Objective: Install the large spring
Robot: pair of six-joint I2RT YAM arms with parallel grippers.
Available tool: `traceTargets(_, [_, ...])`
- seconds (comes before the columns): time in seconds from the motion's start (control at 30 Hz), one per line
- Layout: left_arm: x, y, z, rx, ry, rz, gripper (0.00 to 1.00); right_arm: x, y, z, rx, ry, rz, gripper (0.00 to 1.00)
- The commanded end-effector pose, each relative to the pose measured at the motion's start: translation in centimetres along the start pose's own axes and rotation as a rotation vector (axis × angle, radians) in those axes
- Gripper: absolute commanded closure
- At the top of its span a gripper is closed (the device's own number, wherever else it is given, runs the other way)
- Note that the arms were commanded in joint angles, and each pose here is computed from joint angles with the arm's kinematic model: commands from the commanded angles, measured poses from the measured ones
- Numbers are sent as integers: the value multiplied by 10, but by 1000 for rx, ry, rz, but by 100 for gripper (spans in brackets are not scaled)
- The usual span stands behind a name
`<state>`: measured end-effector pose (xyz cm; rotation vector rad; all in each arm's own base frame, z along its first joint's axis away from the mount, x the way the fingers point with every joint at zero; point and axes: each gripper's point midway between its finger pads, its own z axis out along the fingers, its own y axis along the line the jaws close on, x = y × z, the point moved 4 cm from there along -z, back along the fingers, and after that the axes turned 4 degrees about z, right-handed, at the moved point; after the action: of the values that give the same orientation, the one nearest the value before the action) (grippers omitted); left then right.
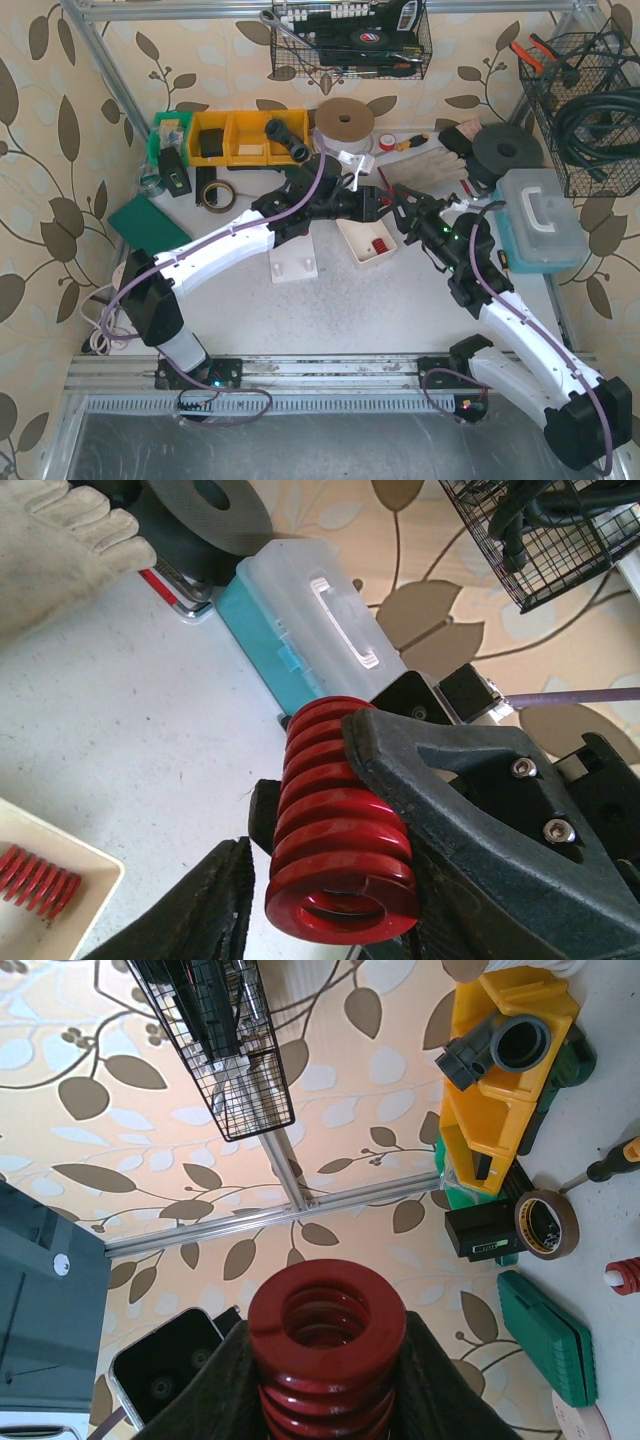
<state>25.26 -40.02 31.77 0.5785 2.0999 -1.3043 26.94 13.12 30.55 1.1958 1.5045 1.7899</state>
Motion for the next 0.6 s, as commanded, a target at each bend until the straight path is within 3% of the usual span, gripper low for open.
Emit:
traceTargets(0.0, [-22, -6, -12, 19, -85, 18, 58, 7, 4, -3, -35, 35, 10, 100])
traceTargets(0.17, [-23, -7, -11, 21, -85, 19, 66, 7, 3, -4, -33, 37, 11, 100])
traceTargets(0.4, [-23, -6, -10, 15, -72, 22, 100, 6, -1, -5, -21, 34, 5, 100])
traceTargets(0.57, [-21, -3, -12, -18, -54, 27, 100, 5, -7, -8, 26, 20, -32, 100])
